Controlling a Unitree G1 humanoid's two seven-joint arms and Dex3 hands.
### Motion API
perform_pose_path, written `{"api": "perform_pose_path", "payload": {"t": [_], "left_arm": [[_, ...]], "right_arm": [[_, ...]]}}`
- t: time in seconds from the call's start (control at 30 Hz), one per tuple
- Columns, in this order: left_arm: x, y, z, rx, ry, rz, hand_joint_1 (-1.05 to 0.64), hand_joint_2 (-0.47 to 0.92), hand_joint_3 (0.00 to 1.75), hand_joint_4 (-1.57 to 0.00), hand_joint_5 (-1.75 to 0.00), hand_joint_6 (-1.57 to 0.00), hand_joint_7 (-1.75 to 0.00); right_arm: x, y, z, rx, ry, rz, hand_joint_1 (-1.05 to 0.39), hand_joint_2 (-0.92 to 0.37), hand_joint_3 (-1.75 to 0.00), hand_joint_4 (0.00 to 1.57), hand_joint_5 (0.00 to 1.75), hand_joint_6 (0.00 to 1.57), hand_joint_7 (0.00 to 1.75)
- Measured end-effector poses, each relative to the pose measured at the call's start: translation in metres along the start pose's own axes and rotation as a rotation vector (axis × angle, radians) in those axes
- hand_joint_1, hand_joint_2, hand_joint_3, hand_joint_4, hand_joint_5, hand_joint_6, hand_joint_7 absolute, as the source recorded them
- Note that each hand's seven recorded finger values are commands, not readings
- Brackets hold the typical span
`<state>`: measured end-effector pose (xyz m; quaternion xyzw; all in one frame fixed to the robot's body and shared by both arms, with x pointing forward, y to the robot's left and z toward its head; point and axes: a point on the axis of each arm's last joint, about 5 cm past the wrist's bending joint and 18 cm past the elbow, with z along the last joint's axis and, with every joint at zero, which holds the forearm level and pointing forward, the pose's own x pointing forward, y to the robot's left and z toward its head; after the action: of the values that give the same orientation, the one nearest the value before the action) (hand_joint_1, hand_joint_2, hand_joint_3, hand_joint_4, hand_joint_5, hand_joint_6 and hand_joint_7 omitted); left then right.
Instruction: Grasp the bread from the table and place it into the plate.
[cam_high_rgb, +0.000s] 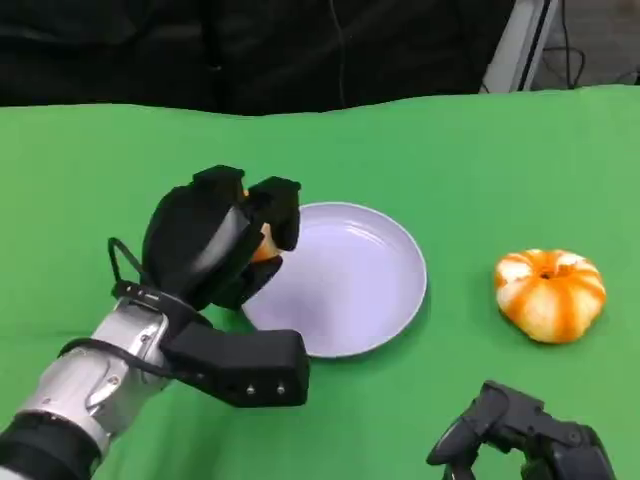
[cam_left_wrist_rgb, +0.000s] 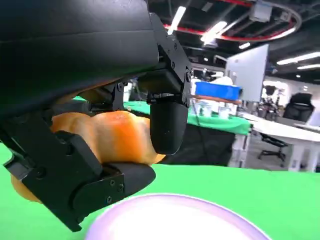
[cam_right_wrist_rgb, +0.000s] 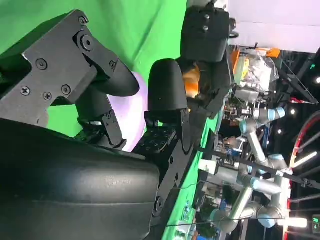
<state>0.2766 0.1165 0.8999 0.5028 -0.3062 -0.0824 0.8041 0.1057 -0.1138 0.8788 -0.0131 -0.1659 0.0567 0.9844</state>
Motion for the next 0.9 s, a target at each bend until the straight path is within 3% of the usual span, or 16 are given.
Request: {"api": "perform_pose_path", "payload": {"t": [0.17,0.4,0.43,0.47,0.5,0.57,0.7,0.73,0.77,0.83,0.9], "left_arm": [[0.003,-0.001,0.003,-0.014,-0.003,-0.013,-0.17,0.29,1.30,-0.95,-1.75,-0.73,-1.75],[0.021,-0.029,0.043,-0.148,-0.044,-0.161,-0.15,0.32,1.22,-0.93,-1.75,-0.75,-1.67],[0.023,-0.029,0.045,-0.152,-0.050,-0.163,-0.22,0.51,0.82,-0.80,-1.52,-0.74,-1.09],[0.026,-0.028,0.045,-0.150,-0.045,-0.178,-0.25,0.65,0.56,-0.76,-1.43,-0.82,-0.75],[0.028,-0.026,0.045,-0.147,-0.032,-0.207,-0.26,0.74,0.38,-0.74,-1.38,-0.88,-0.52],[0.029,-0.025,0.042,-0.147,0.015,-0.267,-0.27,0.82,0.21,-0.73,-1.35,-0.95,-0.31],[0.030,-0.023,0.041,-0.141,0.037,-0.297,-0.27,0.85,0.16,-0.72,-1.34,-0.97,-0.25],[0.030,-0.022,0.041,-0.141,0.036,-0.297,-0.46,0.89,0.19,-0.37,-0.91,-0.63,-0.13],[0.031,-0.022,0.041,-0.133,0.037,-0.313,-0.63,0.91,0.24,-0.15,-0.46,-0.35,-0.07],[0.031,-0.021,0.040,-0.088,0.061,-0.402,-0.81,0.92,0.32,-0.03,-0.13,-0.13,-0.02],[0.030,-0.021,0.038,-0.037,0.085,-0.475,-0.87,0.92,0.35,-0.01,-0.03,-0.06,-0.01]], "right_arm": [[0.000,0.0002,0.000,0.001,0.001,-0.001,-0.02,-0.34,-1.40,0.79,1.63,0.83,1.33],[0.000,0.0027,0.000,0.009,0.001,0.004,-0.02,-0.37,-1.36,0.79,1.63,0.83,1.33],[0.000,0.0026,0.000,0.009,0.002,0.003,-0.02,-0.37,-1.36,0.79,1.63,0.83,1.33],[0.000,0.0027,0.000,0.009,0.002,0.003,-0.02,-0.37,-1.36,0.79,1.63,0.83,1.33],[0.000,0.0027,0.000,0.008,0.001,0.002,-0.01,-0.37,-1.37,0.79,1.63,0.83,1.33],[0.000,0.0028,0.000,0.006,0.000,0.000,-0.01,-0.37,-1.37,0.79,1.63,0.83,1.33],[0.001,0.0031,0.001,0.005,-0.002,0.001,-0.01,-0.37,-1.37,0.79,1.63,0.83,1.32],[0.001,0.0031,0.001,0.005,-0.002,0.001,-0.01,-0.37,-1.37,0.79,1.63,0.83,1.32],[0.001,0.0032,0.001,0.005,-0.002,0.001,-0.01,-0.37,-1.37,0.79,1.63,0.83,1.33],[0.001,0.0033,0.001,0.005,-0.003,0.002,0.00,-0.37,-1.37,0.79,1.63,0.83,1.33],[0.000,0.0033,0.001,0.005,-0.001,0.001,0.00,-0.37,-1.38,0.79,1.63,0.83,1.33]]}}
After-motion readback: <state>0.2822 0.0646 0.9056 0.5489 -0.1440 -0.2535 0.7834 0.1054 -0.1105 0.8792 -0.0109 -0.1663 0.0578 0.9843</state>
